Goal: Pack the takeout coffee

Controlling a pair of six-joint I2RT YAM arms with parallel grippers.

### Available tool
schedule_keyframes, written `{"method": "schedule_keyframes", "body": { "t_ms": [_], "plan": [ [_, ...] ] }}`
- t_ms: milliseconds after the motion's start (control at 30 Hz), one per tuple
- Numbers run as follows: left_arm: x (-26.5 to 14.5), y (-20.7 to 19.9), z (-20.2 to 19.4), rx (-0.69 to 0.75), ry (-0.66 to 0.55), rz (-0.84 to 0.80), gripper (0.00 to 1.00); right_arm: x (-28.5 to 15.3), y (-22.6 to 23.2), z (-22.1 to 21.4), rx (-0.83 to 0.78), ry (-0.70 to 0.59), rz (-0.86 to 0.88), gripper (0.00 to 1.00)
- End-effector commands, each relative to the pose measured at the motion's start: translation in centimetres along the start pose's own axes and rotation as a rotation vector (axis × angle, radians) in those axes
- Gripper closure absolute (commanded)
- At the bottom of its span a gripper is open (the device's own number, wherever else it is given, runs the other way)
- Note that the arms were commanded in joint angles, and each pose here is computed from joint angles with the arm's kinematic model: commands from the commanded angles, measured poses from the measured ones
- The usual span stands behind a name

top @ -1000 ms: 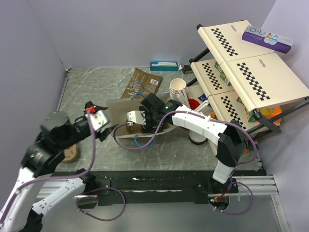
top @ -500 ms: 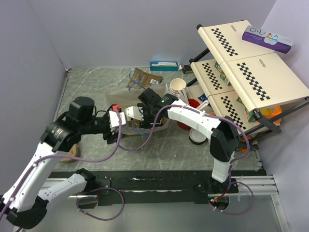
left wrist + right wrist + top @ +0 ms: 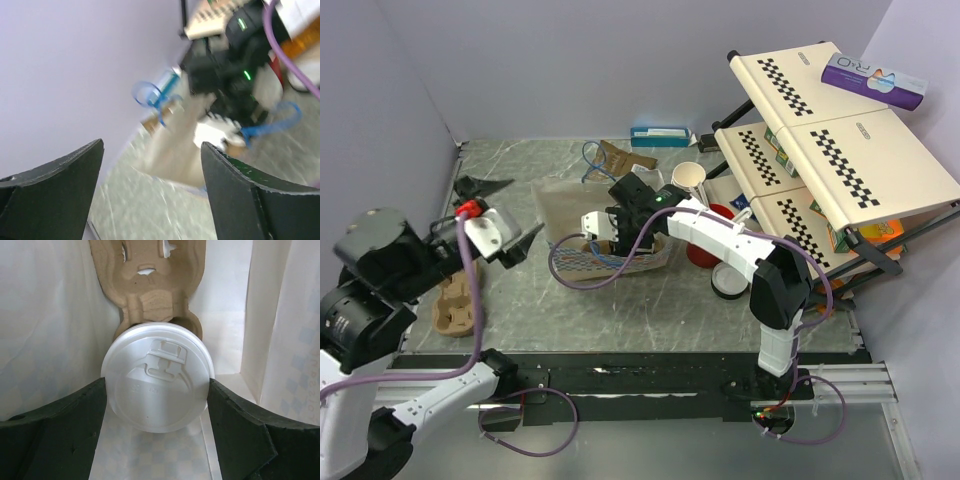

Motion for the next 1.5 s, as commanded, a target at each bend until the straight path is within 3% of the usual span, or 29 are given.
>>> {"method": "schedule_keyframes", "body": {
  "t_ms": [0,167,467,567,667,733,800,900,933,1033,1200,1467],
  "plan": [
    [0.6,-4.8,-8.7,-0.089,0.335,-0.206,0.16,0.5,0.9,0.0,0.046,-0.02,0.072,1.0],
    [1.4,-7.9,-11.6,-0.088,0.348,-0.358,0.14,0.3,0.8,-0.1,0.054,-0.051,0.091,1.0],
    [5.1,-7.8,-12.1,-0.02,0.307,-0.427,0.14,0.0,0.9,0.2,0.012,-0.075,0.11,1.0],
    [4.6,-5.0,-8.1,-0.029,0.207,-0.323,0.11,0.2,1.0,-0.1,0.008,-0.068,0.107,1.0],
    [3.9,0.0,-4.0,-0.034,0.113,-0.094,0.07,0.5,1.0,0.0,0.015,-0.067,0.109,1.0],
    [3.1,4.2,-3.8,-0.012,0.161,0.126,0.07,0.6,0.8,0.0,0.025,-0.066,0.109,1.0],
    [2.5,6.1,-6.0,0.072,0.276,0.161,0.08,0.6,0.8,0.1,0.029,-0.071,0.109,1.0],
    [1.5,5.7,-10.5,0.031,0.463,0.041,0.11,0.6,0.7,0.1,0.02,-0.073,0.107,1.0],
    [0.7,3.5,-11.9,-0.035,0.516,-0.091,0.13,0.7,0.9,0.1,0.016,-0.072,0.11,1.0],
    [0.1,1.3,-15.0,-0.036,0.558,-0.293,0.15,0.7,0.9,0.1,0.001,-0.075,0.113,1.0],
    [1.1,-1.8,-14.0,0.043,0.347,-0.455,0.09,0.7,0.7,0.4,-0.002,-0.082,0.118,1.0],
    [4.1,-1.5,-14.2,0.005,0.265,-0.56,0.12,0.5,0.7,0.4,0.015,-0.075,0.125,1.0]
  ]
}}
Point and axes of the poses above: each gripper's point midway between its finger pads, its own x axis out along the fingers, its own y axis along the line the jaws close on, z = x × y, the point moved 3 cm from there along -x, back along the fingers, and after that the axes turned 5 degrees about -x, right-handed, at the moved point
